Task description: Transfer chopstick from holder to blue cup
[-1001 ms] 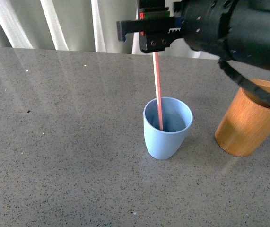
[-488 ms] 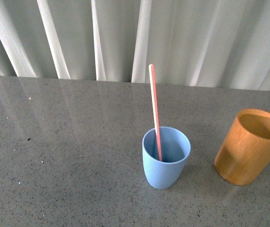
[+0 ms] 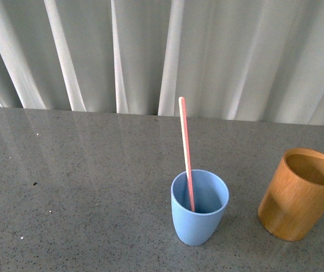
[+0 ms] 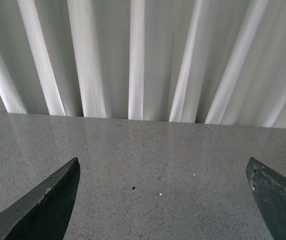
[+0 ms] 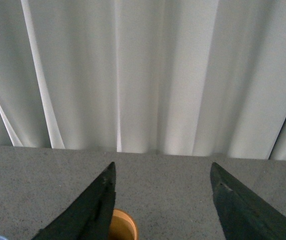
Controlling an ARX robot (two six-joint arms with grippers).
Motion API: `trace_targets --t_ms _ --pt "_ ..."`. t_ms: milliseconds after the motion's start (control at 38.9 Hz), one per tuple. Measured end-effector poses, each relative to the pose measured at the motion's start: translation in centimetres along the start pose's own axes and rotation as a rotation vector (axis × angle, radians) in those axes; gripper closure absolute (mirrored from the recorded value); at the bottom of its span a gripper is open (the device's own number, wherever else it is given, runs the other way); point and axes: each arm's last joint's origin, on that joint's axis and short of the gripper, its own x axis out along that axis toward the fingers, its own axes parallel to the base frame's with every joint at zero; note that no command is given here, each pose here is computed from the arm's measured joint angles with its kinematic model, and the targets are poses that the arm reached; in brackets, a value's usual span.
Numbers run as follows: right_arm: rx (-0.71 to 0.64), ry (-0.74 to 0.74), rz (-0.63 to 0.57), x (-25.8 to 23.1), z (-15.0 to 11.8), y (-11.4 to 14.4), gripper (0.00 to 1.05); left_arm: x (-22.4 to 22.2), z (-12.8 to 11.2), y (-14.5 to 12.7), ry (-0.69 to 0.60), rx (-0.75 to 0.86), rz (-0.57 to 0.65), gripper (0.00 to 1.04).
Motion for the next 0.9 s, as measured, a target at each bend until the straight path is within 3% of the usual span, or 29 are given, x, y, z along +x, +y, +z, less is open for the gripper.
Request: trace_targets --t_ms 359,899 --pt "0.007 0.006 -0.004 -2.3 -2.0 0.0 1.04 0.0 0.0 0.0 0.0 0.0 0.0 0.07" --pt "0.01 -0.02 -0.005 -4.8 -3.5 0.0 1.04 0.0 0.0 0.0 0.0 0.0 0.0 0.07"
